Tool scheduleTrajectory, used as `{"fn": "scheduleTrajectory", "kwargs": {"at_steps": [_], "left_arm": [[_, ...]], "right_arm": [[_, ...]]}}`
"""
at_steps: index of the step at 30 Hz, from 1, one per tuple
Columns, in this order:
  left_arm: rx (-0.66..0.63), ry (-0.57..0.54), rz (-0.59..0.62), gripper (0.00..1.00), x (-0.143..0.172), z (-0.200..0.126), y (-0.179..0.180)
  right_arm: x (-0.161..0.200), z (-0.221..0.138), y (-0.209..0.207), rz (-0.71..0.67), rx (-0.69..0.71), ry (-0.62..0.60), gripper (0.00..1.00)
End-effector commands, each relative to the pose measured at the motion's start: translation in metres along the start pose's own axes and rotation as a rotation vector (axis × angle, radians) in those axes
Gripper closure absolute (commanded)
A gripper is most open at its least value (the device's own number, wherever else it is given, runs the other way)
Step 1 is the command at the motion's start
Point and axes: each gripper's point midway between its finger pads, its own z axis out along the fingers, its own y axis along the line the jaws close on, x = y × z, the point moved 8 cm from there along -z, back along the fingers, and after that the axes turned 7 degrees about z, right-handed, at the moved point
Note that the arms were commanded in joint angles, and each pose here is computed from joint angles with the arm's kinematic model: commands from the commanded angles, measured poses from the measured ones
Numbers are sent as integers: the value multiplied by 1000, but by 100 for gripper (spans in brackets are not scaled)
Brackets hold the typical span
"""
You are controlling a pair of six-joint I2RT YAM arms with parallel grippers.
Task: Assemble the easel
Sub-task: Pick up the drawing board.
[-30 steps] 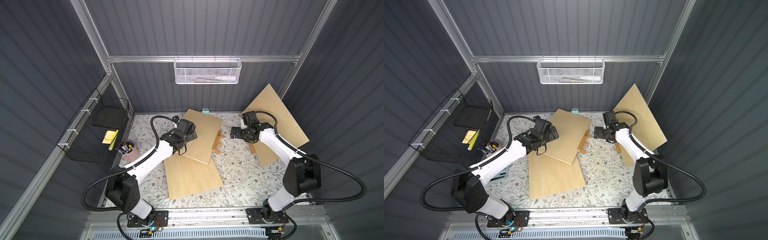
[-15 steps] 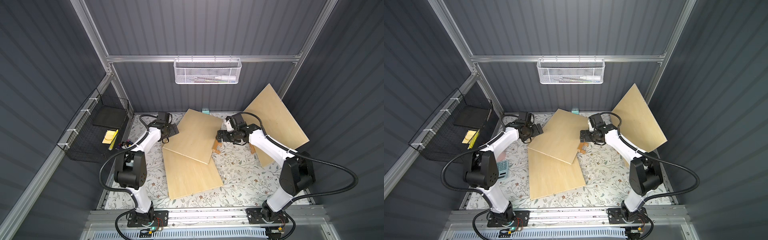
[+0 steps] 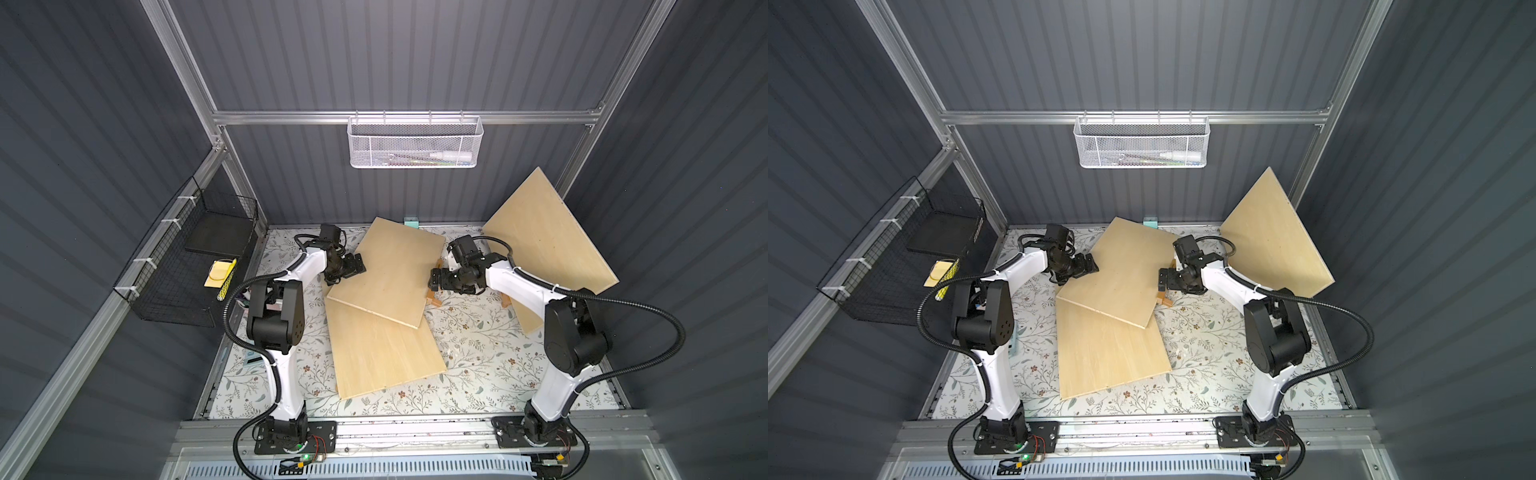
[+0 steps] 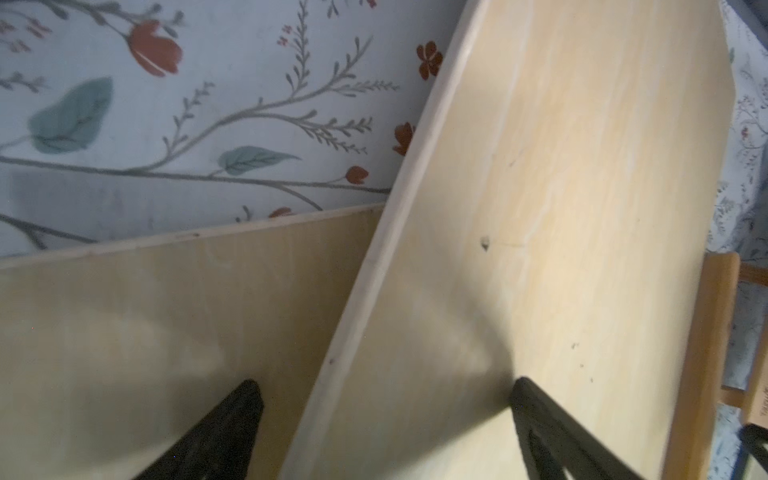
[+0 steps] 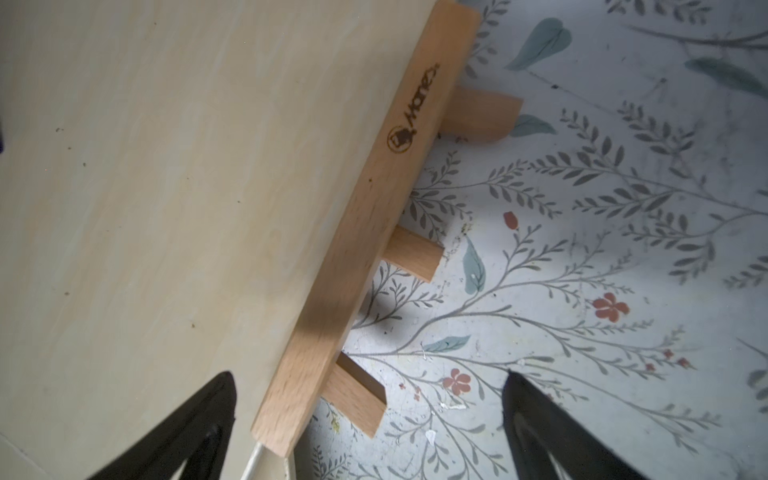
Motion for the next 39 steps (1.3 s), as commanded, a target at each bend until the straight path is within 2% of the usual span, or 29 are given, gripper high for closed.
{"fn": "scheduleTrajectory", "kwargs": {"at_steps": [1, 4, 7, 14, 19, 21, 24, 27, 30, 31, 34, 39], "left_arm": [[97, 55, -15, 11, 20, -14, -10], [114, 37, -21, 16, 25, -23, -13], [156, 45, -49, 25, 36, -22, -14], [185, 20, -68, 63, 36, -25, -22], [215, -26, -55, 82, 31, -38, -29], [254, -38, -54, 87, 29, -42, -34], [312, -61, -51, 100, 28, -52, -43], [342, -88, -26, 100, 27, -67, -56], [303, -131, 51, 100, 30, -85, -79], [286, -142, 92, 97, 33, -90, -91], [276, -146, 176, 78, 41, -99, -122], [395, -147, 180, 76, 58, -92, -145]], "right_arm": [[5, 12, -1, 36, -8, 20, 1], [6, 19, -1, 53, -13, 37, 1], [6, 25, -1, 62, -12, 50, 1], [14, 33, 0, 63, -7, 78, 1], [18, 36, 2, 54, -9, 73, 1], [19, 40, 1, 56, -15, 79, 1], [22, 44, 2, 56, -43, 85, 1], [25, 49, 3, 56, -71, 93, 1], [27, 53, 5, 56, -104, 101, 1], [27, 55, 5, 60, -114, 103, 1], [29, 59, 6, 60, -128, 112, 1], [36, 63, 7, 44, -145, 118, 1]]}}
